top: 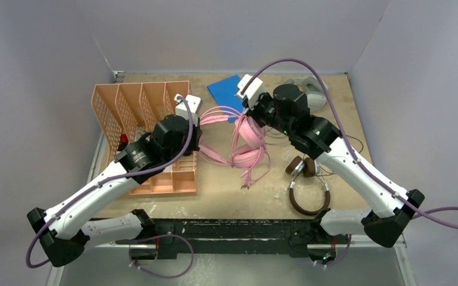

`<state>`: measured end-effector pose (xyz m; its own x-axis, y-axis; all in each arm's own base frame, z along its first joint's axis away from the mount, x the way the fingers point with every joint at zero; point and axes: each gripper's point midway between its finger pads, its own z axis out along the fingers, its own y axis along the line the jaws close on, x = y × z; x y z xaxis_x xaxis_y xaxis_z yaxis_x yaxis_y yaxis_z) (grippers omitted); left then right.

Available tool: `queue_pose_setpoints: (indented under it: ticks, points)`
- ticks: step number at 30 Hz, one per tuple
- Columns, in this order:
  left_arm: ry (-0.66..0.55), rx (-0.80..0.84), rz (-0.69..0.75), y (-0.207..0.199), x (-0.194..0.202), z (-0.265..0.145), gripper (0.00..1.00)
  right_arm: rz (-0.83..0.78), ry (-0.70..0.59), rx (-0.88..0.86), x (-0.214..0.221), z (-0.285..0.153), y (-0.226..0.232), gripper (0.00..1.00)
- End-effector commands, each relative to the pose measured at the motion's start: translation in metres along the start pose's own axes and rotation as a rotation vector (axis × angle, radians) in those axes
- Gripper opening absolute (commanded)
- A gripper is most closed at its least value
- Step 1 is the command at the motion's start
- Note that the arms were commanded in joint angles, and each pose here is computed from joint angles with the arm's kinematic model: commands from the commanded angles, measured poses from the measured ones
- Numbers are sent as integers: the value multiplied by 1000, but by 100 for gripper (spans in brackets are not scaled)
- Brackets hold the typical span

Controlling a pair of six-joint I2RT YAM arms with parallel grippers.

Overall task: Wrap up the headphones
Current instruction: Wrap the headphones cable around the headphones.

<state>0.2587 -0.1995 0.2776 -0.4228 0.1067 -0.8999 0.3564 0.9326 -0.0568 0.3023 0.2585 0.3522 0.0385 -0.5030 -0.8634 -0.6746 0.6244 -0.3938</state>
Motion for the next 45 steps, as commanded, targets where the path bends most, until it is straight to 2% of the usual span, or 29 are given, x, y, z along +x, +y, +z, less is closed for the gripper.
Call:
queue_pose_setpoints:
  ticks: [1,9,12,15,22,30,35,43,45]
  points:
    - [-89,176,0,-26,-18,-19,0,107,-169,101,-28,-21,-43,8]
    - [-142,306,-48,-45,-29,-35,0,175,-199,-2,-17,-8,-22,14]
    - [-150,318,-52,-46,-32,-38,0,197,-207,-54,-17,-9,-15,21]
    - [-164,336,-68,-48,-35,-42,0,216,-190,-78,-7,-9,-13,21]
    - [-179,352,-146,-54,-42,-42,0,340,-257,-253,2,-3,14,27]
    - [-214,320,-355,-49,-64,-52,0,502,-222,-245,26,16,17,33]
    - [-240,284,-514,-42,-82,-60,0,643,-124,-193,68,27,7,43]
    - [-250,200,-616,-30,-100,-63,0,759,-84,-160,116,18,4,78]
    - [-262,205,-624,-30,-105,-65,0,780,-47,-176,129,23,11,81]
